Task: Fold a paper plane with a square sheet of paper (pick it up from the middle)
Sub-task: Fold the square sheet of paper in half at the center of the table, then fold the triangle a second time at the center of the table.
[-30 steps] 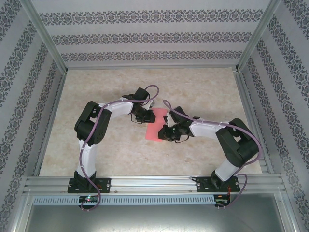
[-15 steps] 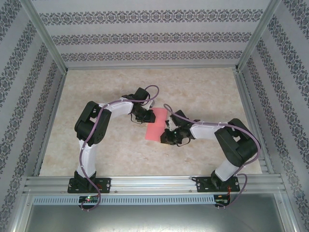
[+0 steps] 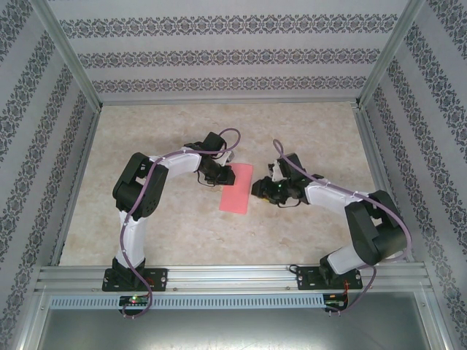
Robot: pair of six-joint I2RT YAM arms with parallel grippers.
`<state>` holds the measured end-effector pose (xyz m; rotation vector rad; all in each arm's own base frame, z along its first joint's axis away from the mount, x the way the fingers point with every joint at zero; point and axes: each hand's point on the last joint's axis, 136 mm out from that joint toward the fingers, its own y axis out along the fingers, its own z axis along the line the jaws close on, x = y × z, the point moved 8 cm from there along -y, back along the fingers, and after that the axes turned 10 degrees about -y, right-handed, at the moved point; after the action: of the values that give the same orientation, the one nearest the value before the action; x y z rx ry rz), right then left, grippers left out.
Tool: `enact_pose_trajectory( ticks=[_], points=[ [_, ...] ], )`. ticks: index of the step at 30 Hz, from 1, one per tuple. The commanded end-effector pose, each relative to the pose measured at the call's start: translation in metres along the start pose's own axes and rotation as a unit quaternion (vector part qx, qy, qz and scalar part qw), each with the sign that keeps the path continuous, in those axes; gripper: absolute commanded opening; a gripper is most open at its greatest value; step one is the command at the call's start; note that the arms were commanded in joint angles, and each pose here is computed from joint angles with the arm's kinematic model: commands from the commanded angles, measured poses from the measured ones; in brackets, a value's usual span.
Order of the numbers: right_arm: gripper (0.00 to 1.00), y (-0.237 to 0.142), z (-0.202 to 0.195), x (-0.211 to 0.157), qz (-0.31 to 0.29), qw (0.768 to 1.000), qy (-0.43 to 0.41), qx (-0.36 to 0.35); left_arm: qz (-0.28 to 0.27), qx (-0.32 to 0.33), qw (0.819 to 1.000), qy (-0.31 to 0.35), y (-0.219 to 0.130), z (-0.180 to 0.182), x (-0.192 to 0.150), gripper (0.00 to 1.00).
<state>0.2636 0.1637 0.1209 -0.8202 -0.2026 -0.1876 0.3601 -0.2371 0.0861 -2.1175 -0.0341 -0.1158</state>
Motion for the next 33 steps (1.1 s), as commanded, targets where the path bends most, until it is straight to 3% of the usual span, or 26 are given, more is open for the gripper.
enact_pose_trajectory(
  ticks=[1, 17, 33],
  points=[
    [0.42, 0.002, 0.003, 0.028, -0.028, 1.0, 0.001, 0.0, 0.062, 0.092, 0.993, -0.03, 0.02, 0.039, -0.029, 0.22],
    [0.43, 0.038, -0.022, 0.098, -0.021, 0.999, 0.013, -0.048, 0.06, 0.091, 0.994, -0.024, 0.018, 0.039, -0.029, 0.22],
    [0.43, 0.061, -0.023, 0.117, 0.01, 0.999, -0.005, -0.05, 0.063, 0.089, 0.994, -0.019, 0.019, 0.039, -0.029, 0.23]
  ],
)
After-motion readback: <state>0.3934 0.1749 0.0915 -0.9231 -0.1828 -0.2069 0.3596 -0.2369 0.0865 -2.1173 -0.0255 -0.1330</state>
